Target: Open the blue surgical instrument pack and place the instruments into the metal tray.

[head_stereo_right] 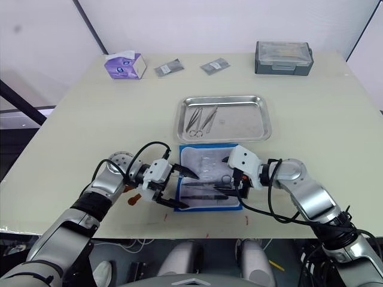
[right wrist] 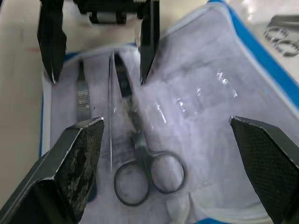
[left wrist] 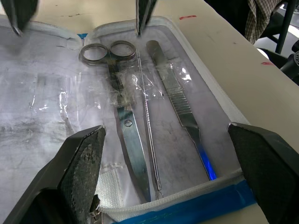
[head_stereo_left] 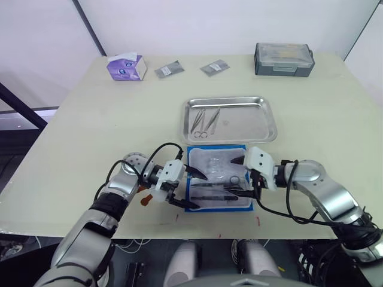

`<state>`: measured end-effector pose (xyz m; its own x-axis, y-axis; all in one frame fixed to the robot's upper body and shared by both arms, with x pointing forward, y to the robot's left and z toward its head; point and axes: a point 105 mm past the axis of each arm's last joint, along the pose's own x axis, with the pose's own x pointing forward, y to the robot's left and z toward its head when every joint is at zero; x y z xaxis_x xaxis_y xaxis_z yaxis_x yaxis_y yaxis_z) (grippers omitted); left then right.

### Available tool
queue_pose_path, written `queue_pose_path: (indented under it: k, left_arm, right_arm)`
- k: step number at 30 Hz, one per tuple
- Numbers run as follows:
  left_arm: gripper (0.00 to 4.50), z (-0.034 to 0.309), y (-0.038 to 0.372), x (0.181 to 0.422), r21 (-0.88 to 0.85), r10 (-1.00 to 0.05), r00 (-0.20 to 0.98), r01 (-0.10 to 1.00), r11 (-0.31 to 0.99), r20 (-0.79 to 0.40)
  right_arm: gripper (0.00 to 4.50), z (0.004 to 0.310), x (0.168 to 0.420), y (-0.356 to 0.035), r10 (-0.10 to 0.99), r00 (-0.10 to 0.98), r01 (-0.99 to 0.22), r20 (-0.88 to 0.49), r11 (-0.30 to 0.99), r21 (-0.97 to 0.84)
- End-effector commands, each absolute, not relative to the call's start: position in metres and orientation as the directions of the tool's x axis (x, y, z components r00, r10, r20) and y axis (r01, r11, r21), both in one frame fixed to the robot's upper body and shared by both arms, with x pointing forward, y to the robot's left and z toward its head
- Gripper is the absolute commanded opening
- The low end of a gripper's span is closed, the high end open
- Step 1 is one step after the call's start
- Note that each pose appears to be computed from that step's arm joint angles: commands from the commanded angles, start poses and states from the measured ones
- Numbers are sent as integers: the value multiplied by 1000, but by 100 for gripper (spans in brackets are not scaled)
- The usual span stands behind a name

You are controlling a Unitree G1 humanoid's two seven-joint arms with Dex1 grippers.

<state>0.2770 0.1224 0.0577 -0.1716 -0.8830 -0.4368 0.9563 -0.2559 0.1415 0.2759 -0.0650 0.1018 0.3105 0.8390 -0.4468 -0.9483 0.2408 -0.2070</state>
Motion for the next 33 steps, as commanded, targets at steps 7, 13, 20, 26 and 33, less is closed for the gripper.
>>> queue_pose_path:
  k: [7, 13, 20, 26, 33]
  left_arm:
    - [442, 12, 136, 249, -72, -825, -282, 956, -284, -489]
    - [442, 10, 138, 249, -71, -818, -281, 956, -285, -502]
    - [450, 9, 137, 249, -67, -820, -281, 956, -286, -499]
    - [450, 8, 137, 250, -68, -820, -281, 956, -286, -499]
    - [450, 8, 136, 250, -68, -821, -280, 956, -285, -498]
  right_arm:
    - [450, 103, 287, -56, 799, 316, -938, -511, 184, -293]
    - [450, 95, 286, -59, 775, 297, -938, -558, 129, -321]
    - [376, 91, 285, -58, 763, 265, -945, -590, 85, -315]
    - [153, 90, 284, -57, 750, 246, -949, -613, 58, -310]
    - [153, 89, 282, -54, 741, 225, -953, -633, 33, -301]
